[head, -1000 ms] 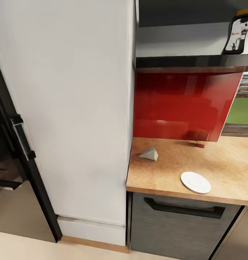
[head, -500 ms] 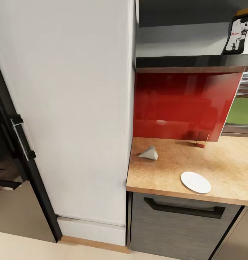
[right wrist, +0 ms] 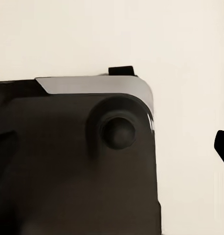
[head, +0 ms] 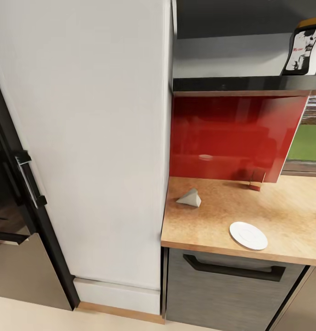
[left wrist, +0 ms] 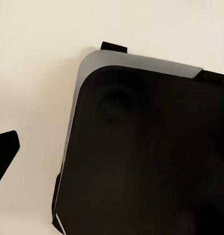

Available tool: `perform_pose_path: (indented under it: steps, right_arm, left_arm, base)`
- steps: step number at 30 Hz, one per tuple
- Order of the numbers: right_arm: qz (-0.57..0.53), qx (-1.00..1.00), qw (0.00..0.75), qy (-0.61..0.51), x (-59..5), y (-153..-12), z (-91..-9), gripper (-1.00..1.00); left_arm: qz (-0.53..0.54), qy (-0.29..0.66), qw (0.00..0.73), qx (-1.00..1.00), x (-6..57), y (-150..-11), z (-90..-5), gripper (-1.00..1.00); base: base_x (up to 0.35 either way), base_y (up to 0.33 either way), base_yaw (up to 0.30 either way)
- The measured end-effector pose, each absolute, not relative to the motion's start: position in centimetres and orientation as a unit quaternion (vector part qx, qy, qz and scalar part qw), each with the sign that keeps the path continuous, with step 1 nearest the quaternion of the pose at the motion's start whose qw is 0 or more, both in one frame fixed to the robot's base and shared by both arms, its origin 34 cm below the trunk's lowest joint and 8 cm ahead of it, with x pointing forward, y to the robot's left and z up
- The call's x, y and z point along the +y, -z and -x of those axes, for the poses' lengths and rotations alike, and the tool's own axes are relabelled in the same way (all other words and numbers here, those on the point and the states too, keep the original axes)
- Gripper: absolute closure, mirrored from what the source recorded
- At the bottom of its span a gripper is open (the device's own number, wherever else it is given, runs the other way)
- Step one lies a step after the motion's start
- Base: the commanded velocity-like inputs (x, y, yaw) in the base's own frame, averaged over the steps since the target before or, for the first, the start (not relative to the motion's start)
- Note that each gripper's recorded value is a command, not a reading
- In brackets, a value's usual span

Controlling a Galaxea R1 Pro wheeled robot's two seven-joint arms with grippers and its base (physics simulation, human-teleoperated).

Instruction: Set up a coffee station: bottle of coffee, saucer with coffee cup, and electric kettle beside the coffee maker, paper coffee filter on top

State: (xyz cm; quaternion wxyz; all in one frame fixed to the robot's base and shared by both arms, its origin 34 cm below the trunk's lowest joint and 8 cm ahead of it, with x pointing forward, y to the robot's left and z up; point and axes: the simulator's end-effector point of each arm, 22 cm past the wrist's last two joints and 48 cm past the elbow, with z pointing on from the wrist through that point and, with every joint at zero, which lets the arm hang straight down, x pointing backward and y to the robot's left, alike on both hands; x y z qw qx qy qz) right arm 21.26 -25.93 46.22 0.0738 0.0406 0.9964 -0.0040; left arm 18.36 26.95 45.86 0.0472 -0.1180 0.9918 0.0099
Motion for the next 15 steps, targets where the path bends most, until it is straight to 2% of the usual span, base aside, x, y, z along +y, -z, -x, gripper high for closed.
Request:
perform_pose_path:
  steps: [11,15]
  right_arm:
    - [-0.037,0.995,0.090,0.017,-30.4,-48.4,-22.7,-1.00]
    - [-0.033,0.995,0.093,0.009,-31.0,-49.1,-22.9,-1.00]
  left_arm:
    - [0.154,-0.008,0.066,0.986,27.0,-47.8,-20.0,-1.00]
    - [0.168,-0.012,0.080,0.982,27.3,-48.5,-20.6,-1.00]
  base:
    - [0.000,0.000,-0.002]
    - [0.000,0.000,-0.112]
